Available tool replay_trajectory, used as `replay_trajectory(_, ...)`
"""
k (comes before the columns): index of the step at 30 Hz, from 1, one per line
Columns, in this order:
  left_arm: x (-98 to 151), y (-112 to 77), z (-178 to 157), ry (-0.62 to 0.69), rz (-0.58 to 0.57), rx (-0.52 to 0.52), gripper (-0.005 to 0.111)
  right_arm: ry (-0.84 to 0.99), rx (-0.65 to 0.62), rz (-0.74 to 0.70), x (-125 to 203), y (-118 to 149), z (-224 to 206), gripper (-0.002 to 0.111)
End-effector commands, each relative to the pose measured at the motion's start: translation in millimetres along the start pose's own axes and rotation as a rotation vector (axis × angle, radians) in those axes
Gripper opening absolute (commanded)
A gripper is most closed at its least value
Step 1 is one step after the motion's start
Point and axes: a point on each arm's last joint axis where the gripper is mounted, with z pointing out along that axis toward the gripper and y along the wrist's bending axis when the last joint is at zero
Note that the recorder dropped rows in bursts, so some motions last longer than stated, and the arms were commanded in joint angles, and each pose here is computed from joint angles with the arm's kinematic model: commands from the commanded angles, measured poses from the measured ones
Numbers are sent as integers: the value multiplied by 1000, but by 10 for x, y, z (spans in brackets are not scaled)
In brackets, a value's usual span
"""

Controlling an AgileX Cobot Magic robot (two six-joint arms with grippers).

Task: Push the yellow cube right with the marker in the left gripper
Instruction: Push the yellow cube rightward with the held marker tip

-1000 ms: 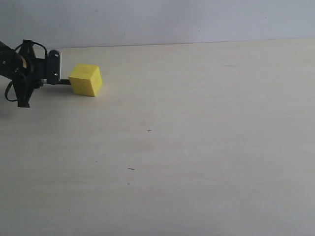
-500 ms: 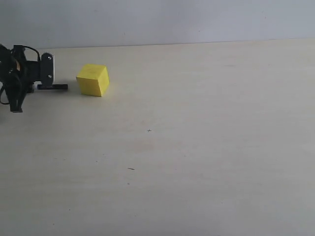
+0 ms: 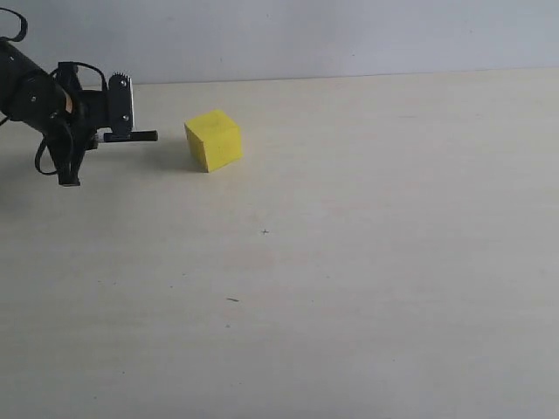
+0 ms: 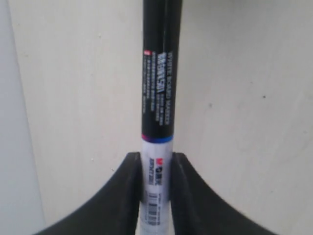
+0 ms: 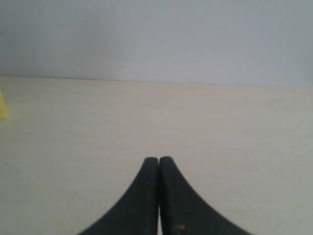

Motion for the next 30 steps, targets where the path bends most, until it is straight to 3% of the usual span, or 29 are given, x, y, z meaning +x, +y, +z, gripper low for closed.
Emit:
replay_trajectory(1,-74,-22,-48,15,-9,25,0,-2,2,-6,8,-2,4,0)
replay_trajectory(5,-248,-49,-76,-15,30,17,0,-2,2,-6,8,-2,4,0)
replay_trajectory(12,-695,-5,-153,-165,79,-93,0,-2,2,-6,8,-2,4,0)
replay_trajectory(22,-440,-23,-134,-13,20,19,0,-2,2,-6,8,-2,4,0)
replay_trajectory(30,-561,-25,-98,-82,-30,-24,0,-2,2,-6,8,-2,4,0)
